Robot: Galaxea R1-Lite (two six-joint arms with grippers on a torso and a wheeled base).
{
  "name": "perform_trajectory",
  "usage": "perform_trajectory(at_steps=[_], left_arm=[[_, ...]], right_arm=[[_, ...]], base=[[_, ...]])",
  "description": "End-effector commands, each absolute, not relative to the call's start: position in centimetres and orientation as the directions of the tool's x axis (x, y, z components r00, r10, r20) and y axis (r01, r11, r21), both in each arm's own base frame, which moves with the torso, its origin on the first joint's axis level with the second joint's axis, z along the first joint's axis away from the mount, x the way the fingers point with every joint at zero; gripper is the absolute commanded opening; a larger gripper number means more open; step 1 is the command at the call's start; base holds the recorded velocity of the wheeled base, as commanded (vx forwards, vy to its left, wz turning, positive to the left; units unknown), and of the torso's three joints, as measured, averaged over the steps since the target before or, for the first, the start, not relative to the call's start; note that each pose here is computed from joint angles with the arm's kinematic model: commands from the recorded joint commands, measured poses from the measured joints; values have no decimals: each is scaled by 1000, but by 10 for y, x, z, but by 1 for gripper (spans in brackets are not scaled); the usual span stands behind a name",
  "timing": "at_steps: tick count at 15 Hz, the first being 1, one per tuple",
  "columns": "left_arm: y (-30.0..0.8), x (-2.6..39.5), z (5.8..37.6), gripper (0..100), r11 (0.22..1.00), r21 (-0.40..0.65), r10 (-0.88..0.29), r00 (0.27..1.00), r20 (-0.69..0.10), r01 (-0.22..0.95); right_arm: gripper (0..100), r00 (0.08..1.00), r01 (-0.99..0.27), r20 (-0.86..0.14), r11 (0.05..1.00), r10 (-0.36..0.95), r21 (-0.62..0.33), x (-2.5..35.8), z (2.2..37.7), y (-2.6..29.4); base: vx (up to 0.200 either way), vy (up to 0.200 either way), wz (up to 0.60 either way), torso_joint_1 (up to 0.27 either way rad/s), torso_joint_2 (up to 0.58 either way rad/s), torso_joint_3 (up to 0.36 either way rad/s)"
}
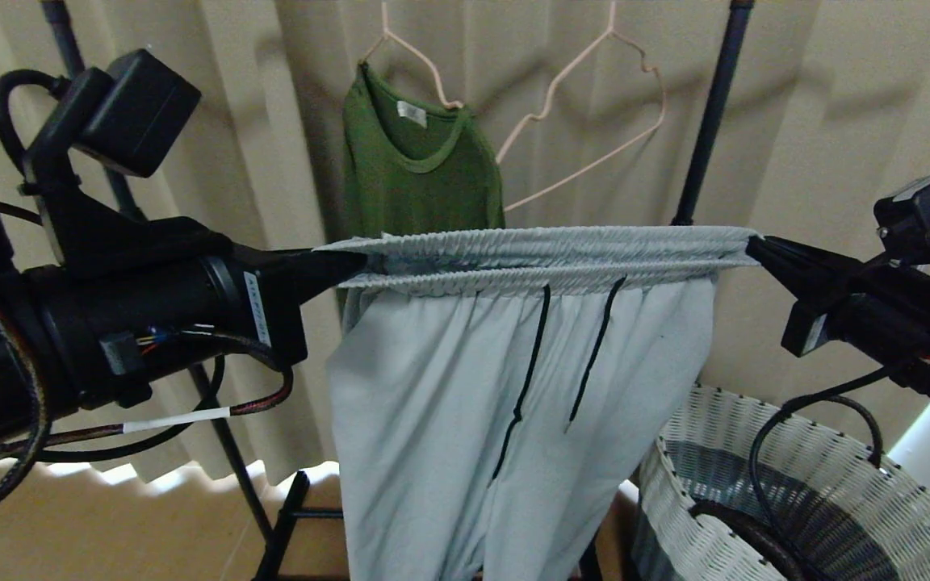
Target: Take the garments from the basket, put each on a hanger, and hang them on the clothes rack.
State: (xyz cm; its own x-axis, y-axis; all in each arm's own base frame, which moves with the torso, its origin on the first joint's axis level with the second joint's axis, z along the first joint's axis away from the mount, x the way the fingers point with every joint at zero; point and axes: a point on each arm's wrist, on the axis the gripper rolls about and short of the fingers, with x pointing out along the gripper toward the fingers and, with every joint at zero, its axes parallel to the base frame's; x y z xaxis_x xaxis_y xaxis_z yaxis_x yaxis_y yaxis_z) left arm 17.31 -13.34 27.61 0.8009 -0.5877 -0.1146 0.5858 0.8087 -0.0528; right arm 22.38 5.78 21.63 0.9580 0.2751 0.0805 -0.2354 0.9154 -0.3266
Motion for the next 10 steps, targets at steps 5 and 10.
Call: perform_trajectory(at_steps=[5, 10], left_arm=[[-131, 173, 266, 0, 811, 1, -579, 803, -141, 584], [-123, 176, 255, 0, 823, 113, -549, 830, -100, 557]], right_arm=[[0, 948, -238, 127, 916, 291, -324, 231, 228, 60], [0, 948, -247, 116, 914, 297, -322, 230, 226, 60]], base=[[0, 0, 0, 0, 0, 0], [-40, 0, 0, 0, 0, 1]])
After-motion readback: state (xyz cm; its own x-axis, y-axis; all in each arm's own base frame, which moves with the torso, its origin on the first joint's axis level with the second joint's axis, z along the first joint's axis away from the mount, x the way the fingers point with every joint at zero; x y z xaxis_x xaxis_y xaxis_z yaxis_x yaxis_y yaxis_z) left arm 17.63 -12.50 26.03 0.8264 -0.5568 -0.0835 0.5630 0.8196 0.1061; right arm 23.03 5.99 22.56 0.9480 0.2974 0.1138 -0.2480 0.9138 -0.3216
